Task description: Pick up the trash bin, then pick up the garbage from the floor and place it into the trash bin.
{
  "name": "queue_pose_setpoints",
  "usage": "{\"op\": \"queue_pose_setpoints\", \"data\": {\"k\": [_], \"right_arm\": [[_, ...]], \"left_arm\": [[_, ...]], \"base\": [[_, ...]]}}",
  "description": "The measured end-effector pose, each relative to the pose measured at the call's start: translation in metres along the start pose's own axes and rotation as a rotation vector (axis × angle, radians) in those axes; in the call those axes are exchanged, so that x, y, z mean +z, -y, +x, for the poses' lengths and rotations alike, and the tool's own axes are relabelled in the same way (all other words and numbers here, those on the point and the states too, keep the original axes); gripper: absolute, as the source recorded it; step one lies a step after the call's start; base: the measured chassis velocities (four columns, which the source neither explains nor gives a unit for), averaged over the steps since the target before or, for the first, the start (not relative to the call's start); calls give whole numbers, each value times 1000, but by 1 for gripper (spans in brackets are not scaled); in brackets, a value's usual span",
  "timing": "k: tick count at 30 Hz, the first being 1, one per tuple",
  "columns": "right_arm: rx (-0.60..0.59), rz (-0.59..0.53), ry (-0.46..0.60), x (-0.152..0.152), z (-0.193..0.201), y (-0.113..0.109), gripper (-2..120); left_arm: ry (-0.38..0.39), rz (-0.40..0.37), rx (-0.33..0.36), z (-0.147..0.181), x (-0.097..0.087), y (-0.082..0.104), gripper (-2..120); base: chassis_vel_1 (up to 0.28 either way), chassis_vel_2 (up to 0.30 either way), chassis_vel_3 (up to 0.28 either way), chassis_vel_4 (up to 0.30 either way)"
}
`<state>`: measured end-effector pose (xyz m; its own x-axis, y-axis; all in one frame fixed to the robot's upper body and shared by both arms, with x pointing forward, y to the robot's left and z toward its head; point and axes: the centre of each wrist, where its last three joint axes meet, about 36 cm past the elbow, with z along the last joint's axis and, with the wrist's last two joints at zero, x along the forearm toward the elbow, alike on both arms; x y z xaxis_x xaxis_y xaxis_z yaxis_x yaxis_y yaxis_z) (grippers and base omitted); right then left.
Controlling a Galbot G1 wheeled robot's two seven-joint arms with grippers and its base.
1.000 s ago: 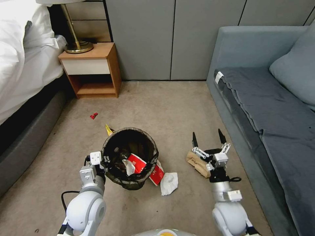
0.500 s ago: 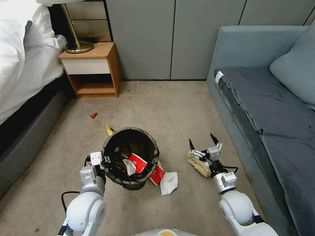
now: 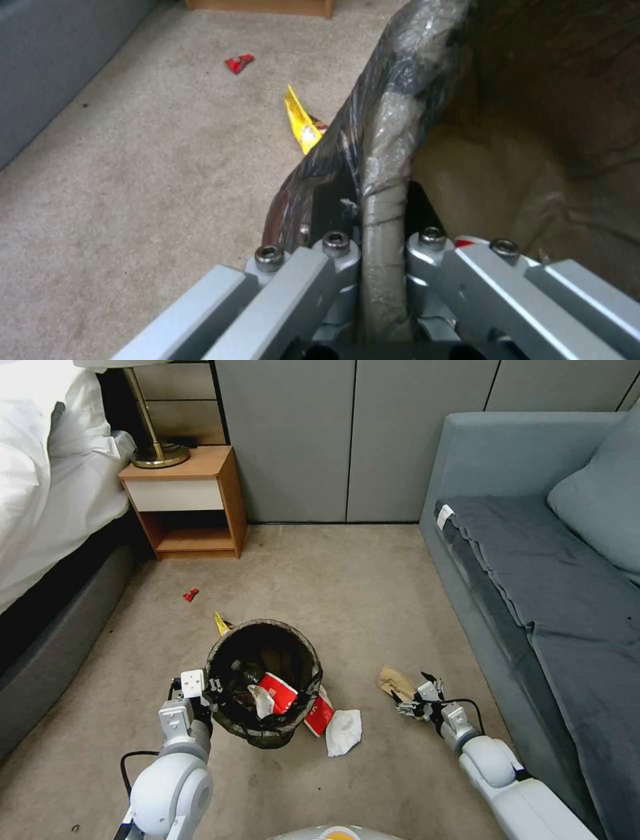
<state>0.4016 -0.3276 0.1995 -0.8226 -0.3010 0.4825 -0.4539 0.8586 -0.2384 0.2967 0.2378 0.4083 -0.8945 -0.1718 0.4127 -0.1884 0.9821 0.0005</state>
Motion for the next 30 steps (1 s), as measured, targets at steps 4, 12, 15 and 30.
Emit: {"op": "queue_pose_setpoints", "data": {"k": [4,12,15,30], "right_arm": [[1,-6,-18,14,-16,7,100],[-15,-40,-44,29,-43,2,100],[-19,-49,-54,35,-47,-2,99],[-26,-82,-51,55,-42,-23,51]], "left_arm": [[-1,1,-1,0,0,0,0],[-5,3,-5,0,3,1,0],[-7,4,-5,0,3,2,0],[-8,7,2,-3,4,5,0]], "base": [[0,0,0,0],[0,0,0,0],[0,0,0,0],[0,0,0,0]]}}
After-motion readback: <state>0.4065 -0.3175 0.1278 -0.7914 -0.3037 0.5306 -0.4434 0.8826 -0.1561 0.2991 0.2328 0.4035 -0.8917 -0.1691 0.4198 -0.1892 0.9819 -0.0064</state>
